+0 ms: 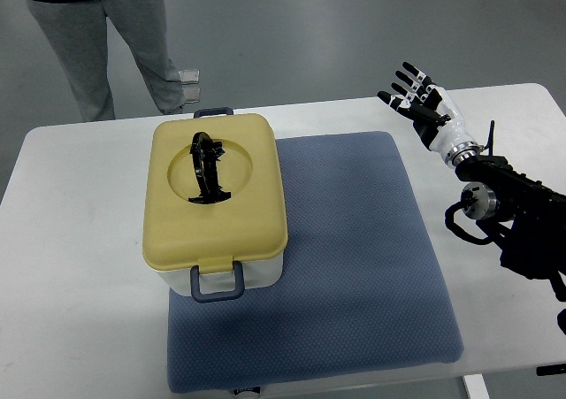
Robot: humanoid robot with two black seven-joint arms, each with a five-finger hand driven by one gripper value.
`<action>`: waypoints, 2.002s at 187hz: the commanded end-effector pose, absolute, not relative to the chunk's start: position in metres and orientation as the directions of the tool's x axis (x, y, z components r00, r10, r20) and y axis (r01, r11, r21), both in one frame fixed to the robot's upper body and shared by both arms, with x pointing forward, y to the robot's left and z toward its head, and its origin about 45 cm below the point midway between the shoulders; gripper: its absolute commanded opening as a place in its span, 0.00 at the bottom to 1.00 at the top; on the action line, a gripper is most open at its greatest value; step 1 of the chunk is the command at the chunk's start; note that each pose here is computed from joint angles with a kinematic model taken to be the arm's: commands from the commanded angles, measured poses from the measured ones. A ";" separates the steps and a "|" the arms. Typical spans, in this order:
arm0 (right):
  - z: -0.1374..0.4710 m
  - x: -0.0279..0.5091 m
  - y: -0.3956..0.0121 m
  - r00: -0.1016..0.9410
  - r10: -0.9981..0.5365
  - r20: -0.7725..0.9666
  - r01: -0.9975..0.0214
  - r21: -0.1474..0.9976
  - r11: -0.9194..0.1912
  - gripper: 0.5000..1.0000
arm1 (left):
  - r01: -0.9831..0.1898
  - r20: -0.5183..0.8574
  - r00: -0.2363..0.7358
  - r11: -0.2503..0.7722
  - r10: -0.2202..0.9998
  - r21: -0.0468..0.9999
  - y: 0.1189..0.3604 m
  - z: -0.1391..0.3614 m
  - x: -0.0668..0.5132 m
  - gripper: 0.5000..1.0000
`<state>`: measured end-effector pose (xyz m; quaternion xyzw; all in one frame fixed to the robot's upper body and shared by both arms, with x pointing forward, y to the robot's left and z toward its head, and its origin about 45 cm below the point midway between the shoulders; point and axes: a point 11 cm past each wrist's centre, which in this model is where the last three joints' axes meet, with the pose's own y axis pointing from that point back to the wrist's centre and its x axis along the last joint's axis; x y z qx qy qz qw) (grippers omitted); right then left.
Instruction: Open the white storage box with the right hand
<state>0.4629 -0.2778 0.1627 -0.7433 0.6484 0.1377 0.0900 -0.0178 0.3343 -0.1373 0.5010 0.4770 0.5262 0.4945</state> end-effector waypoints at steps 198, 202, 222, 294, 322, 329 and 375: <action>0.331 0.500 -0.181 0.571 -0.693 0.440 -0.732 -0.110 -0.672 0.85 | -0.042 0.055 -0.008 -0.056 0.998 0.998 0.334 -0.137 -0.018 1.00; 0.338 0.500 -0.175 0.582 -0.673 0.457 -0.713 -0.113 -0.693 0.85 | -0.042 0.055 -0.008 -0.056 0.998 0.998 0.334 -0.137 -0.018 1.00; 0.367 0.492 -0.144 0.616 -0.543 0.571 -0.610 -0.091 -0.787 0.85 | -0.042 0.055 -0.008 -0.056 0.998 0.998 0.334 -0.137 -0.018 1.00; 0.382 0.449 -0.054 0.496 0.078 0.865 -0.285 0.247 -0.926 0.84 | -0.042 0.055 -0.008 -0.056 0.998 0.998 0.334 -0.137 -0.018 1.00; 0.395 0.440 -0.034 0.435 0.159 0.886 -0.240 0.284 -0.928 0.84 | -0.042 0.055 -0.008 -0.056 0.998 0.998 0.334 -0.137 -0.018 1.00; 0.396 0.436 -0.027 0.428 0.171 0.887 -0.222 0.287 -0.932 0.84 | -0.042 0.055 -0.008 -0.056 0.998 0.998 0.334 -0.137 -0.018 1.00; 0.380 0.410 0.001 0.340 0.337 0.878 -0.128 0.398 -0.908 0.82 | -0.042 0.055 -0.008 -0.056 0.998 0.998 0.334 -0.137 -0.018 1.00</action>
